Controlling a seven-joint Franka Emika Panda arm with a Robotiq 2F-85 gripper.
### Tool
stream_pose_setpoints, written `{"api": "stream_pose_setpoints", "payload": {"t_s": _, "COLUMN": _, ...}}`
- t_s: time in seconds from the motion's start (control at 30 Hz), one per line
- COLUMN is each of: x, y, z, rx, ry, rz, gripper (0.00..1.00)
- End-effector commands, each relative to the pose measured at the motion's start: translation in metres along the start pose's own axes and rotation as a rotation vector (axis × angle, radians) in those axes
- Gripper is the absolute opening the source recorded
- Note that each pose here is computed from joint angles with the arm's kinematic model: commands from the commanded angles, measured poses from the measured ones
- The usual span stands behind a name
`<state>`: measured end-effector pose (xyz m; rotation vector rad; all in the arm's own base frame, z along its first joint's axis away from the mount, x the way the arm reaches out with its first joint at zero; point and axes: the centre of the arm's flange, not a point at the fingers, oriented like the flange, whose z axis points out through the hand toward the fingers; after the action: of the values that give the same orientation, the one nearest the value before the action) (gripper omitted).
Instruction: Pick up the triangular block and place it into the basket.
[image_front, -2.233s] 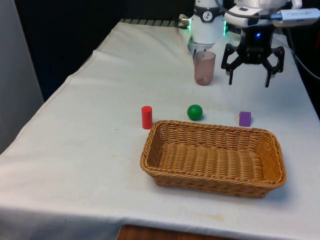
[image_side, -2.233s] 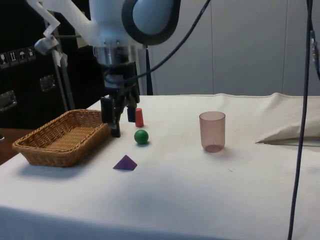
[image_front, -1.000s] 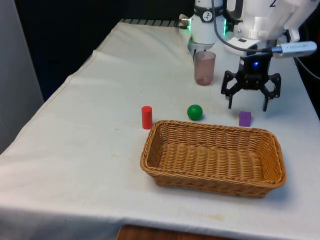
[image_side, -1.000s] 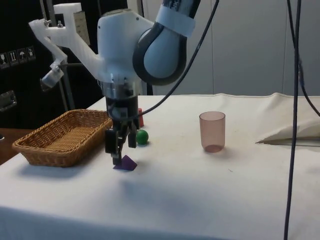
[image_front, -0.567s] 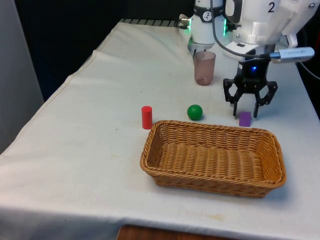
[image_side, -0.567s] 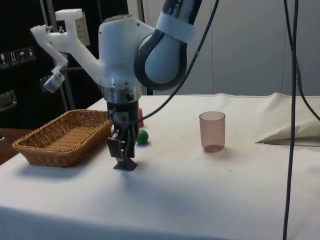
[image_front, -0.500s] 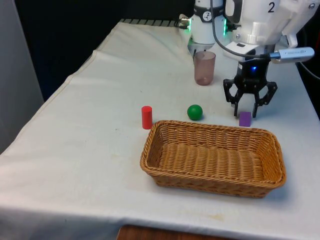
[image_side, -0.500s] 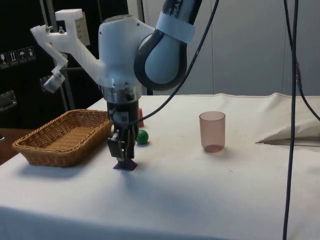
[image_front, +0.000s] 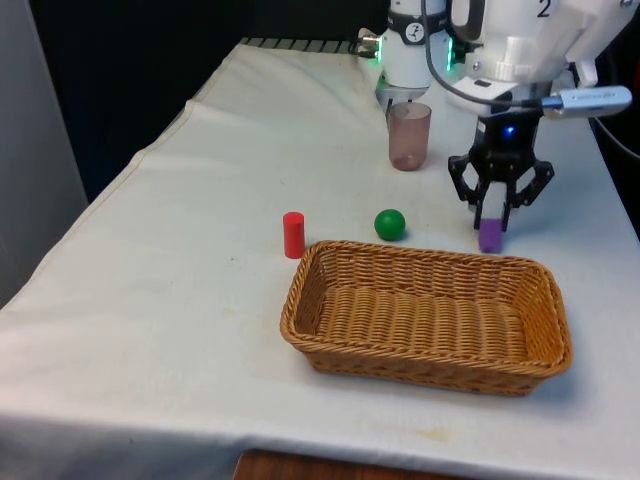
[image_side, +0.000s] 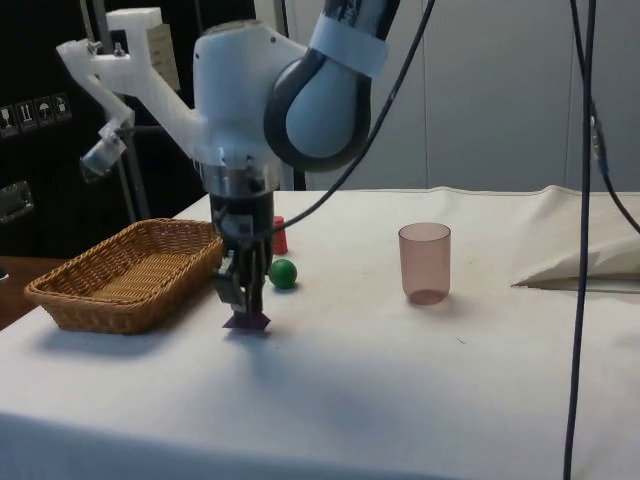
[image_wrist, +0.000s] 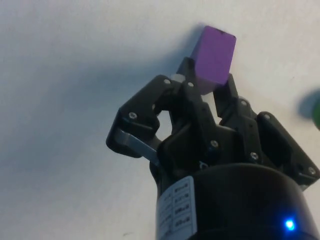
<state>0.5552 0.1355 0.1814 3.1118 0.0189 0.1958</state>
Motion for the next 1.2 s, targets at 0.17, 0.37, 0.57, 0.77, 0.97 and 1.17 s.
{"api": "stream_pose_setpoints", "payload": {"t_s": 0.17, "x": 0.005, "y": 0.001, "z": -0.028, "rx": -0.008, "ry": -0.008, "rz": 0.005, "gripper": 0.33}}
{"api": "stream_pose_setpoints", "payload": {"t_s": 0.37, "x": 0.009, "y": 0.002, "z": -0.047, "rx": -0.012, "ry": -0.006, "rz": 0.006, "gripper": 0.33}}
{"api": "stream_pose_setpoints", "payload": {"t_s": 0.57, "x": 0.015, "y": 0.003, "z": -0.068, "rx": -0.017, "ry": -0.002, "rz": 0.007, "gripper": 0.33}}
{"api": "stream_pose_setpoints", "payload": {"t_s": 0.77, "x": 0.020, "y": 0.004, "z": -0.087, "rx": -0.024, "ry": -0.001, "rz": 0.009, "gripper": 0.33}}
{"api": "stream_pose_setpoints", "payload": {"t_s": 0.97, "x": 0.033, "y": 0.006, "z": -0.100, "rx": -0.032, "ry": 0.003, "rz": 0.015, "gripper": 0.33}}
{"api": "stream_pose_setpoints", "payload": {"t_s": 1.17, "x": 0.052, "y": 0.009, "z": -0.112, "rx": -0.042, "ry": 0.008, "rz": 0.019, "gripper": 0.33}}
